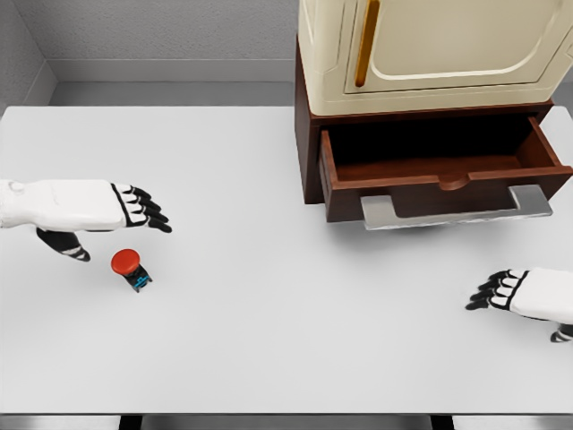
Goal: Put the switch into the drawer with left arm, and close the drawer with right arm
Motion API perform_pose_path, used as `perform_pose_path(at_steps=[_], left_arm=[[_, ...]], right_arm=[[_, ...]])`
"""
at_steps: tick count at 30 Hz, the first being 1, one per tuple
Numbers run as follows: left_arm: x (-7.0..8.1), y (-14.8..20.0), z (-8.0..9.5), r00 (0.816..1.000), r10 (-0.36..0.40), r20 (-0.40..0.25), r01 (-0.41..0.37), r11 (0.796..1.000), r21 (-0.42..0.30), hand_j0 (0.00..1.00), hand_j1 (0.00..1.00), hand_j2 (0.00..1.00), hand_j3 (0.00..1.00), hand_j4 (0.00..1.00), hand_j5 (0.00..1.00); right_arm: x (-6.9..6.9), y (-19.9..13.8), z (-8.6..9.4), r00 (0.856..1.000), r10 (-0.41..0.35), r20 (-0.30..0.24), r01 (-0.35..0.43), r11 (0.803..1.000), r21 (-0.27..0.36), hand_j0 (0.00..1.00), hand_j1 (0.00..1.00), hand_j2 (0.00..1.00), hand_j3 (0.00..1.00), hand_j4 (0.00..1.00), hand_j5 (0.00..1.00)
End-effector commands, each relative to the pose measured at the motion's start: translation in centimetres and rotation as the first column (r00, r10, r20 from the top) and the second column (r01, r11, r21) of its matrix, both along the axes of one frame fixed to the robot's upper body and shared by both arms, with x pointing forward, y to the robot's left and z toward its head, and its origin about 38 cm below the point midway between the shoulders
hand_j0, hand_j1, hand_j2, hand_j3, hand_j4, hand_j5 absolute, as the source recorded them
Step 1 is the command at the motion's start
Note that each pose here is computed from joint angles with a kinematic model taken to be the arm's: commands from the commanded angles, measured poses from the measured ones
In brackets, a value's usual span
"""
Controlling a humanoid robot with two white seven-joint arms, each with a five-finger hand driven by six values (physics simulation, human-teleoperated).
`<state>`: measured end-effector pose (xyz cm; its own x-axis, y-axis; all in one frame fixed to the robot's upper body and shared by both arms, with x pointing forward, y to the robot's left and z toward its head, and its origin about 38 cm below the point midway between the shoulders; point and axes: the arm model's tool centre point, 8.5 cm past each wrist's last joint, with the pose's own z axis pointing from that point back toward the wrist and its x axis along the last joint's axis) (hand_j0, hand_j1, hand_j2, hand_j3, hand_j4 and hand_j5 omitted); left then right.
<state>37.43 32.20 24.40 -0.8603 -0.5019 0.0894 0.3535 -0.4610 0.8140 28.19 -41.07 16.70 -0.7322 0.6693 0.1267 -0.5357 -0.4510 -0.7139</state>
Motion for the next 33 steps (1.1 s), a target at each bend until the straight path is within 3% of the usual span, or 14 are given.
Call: perform_pose_path(at_steps=[1, 4, 7, 9, 11, 14, 18, 19, 21, 29, 31, 32, 33], left_arm=[[0.4, 0.1, -0.4, 1.000, 0.011, -0.001, -0.011, 1.000, 0.004, 1.00, 1.00, 1.00, 1.00, 1.00, 1.00], [0.3, 0.4, -1.7, 0.999, 0.020, -0.025, -0.019, 0.999, 0.031, 1.00, 1.00, 1.00, 1.00, 1.00, 1.00], [0.3, 0.4, -1.8, 0.999, 0.019, -0.026, -0.018, 0.999, 0.032, 1.00, 1.00, 1.00, 1.00, 1.00, 1.00], [0.1, -0.2, -2.6, 0.999, 0.007, -0.044, -0.006, 1.000, 0.024, 1.00, 1.00, 1.00, 1.00, 1.00, 1.00], [-0.1, -0.9, -3.3, 0.998, -0.012, -0.061, 0.013, 1.000, 0.014, 1.00, 1.00, 1.00, 1.00, 1.00, 1.00], [-0.1, -0.8, -3.5, 0.998, -0.011, -0.057, 0.013, 1.000, 0.027, 0.97, 0.97, 0.97, 0.97, 0.97, 0.97], [0.0, -0.7, -3.6, 0.998, -0.007, -0.056, 0.008, 0.999, 0.031, 0.93, 0.93, 0.93, 0.93, 0.93, 0.93], [0.0, -0.5, -3.7, 0.999, -0.007, -0.044, 0.010, 0.998, 0.059, 0.93, 0.93, 0.93, 0.93, 0.93, 0.93], [-0.2, -0.7, -4.3, 0.998, -0.012, -0.056, 0.015, 0.998, 0.057, 0.92, 0.92, 0.92, 0.92, 0.92, 0.92], [-0.1, -1.1, -4.5, 0.998, -0.018, -0.054, 0.021, 0.998, 0.056, 0.84, 0.84, 0.84, 0.84, 0.84, 0.84], [-0.2, -1.1, -4.5, 0.998, -0.019, -0.054, 0.022, 0.998, 0.057, 0.80, 0.80, 0.80, 0.80, 0.80, 0.80], [-0.2, -1.1, -4.5, 0.998, -0.019, -0.054, 0.022, 0.998, 0.057, 0.79, 0.79, 0.79, 0.79, 0.79, 0.79], [-0.2, -1.0, -4.5, 0.998, -0.019, -0.055, 0.022, 0.998, 0.057, 0.76, 0.76, 0.76, 0.76, 0.76, 0.76]], right_arm=[[2.0, -0.8, 3.6, 0.991, -0.047, 0.126, 0.045, 0.999, 0.014, 1.00, 1.00, 1.00, 1.00, 1.00, 1.00], [0.6, -1.8, 2.9, 0.985, -0.121, 0.120, 0.116, 0.992, 0.044, 1.00, 1.00, 1.00, 1.00, 1.00, 1.00], [0.0, -2.2, 2.3, 0.981, -0.164, 0.108, 0.158, 0.986, 0.060, 1.00, 1.00, 1.00, 1.00, 1.00, 1.00], [0.0, -3.7, 4.2, 0.954, -0.237, 0.184, 0.221, 0.970, 0.103, 1.00, 1.00, 1.00, 1.00, 1.00, 1.00], [-0.5, -3.7, 3.8, 0.946, -0.274, 0.175, 0.245, 0.955, 0.168, 1.00, 1.00, 1.00, 1.00, 1.00, 1.00], [-1.4, -4.5, 3.6, 0.914, -0.353, 0.201, 0.303, 0.921, 0.244, 1.00, 1.00, 1.00, 1.00, 1.00, 1.00], [-1.8, -4.3, 2.8, 0.903, -0.384, 0.191, 0.323, 0.902, 0.288, 1.00, 1.00, 1.00, 1.00, 1.00, 1.00], [-2.0, -4.2, 2.4, 0.901, -0.391, 0.185, 0.328, 0.896, 0.298, 1.00, 1.00, 1.00, 1.00, 1.00, 1.00], [-2.7, -5.1, 2.6, 0.880, -0.433, 0.197, 0.361, 0.878, 0.316, 1.00, 1.00, 1.00, 1.00, 1.00, 1.00], [-3.6, -5.1, 1.4, 0.879, -0.449, 0.162, 0.383, 0.865, 0.324, 1.00, 1.00, 1.00, 1.00, 1.00, 1.00], [-4.6, -5.2, 0.9, 0.873, -0.478, 0.095, 0.404, 0.818, 0.410, 1.00, 1.00, 1.00, 1.00, 1.00, 1.00], [-4.7, -5.1, 1.0, 0.867, -0.486, 0.108, 0.399, 0.808, 0.434, 1.00, 1.00, 1.00, 1.00, 1.00, 1.00], [-4.8, -5.0, 1.0, 0.854, -0.507, 0.121, 0.400, 0.786, 0.471, 1.00, 1.00, 1.00, 1.00, 1.00, 1.00]])
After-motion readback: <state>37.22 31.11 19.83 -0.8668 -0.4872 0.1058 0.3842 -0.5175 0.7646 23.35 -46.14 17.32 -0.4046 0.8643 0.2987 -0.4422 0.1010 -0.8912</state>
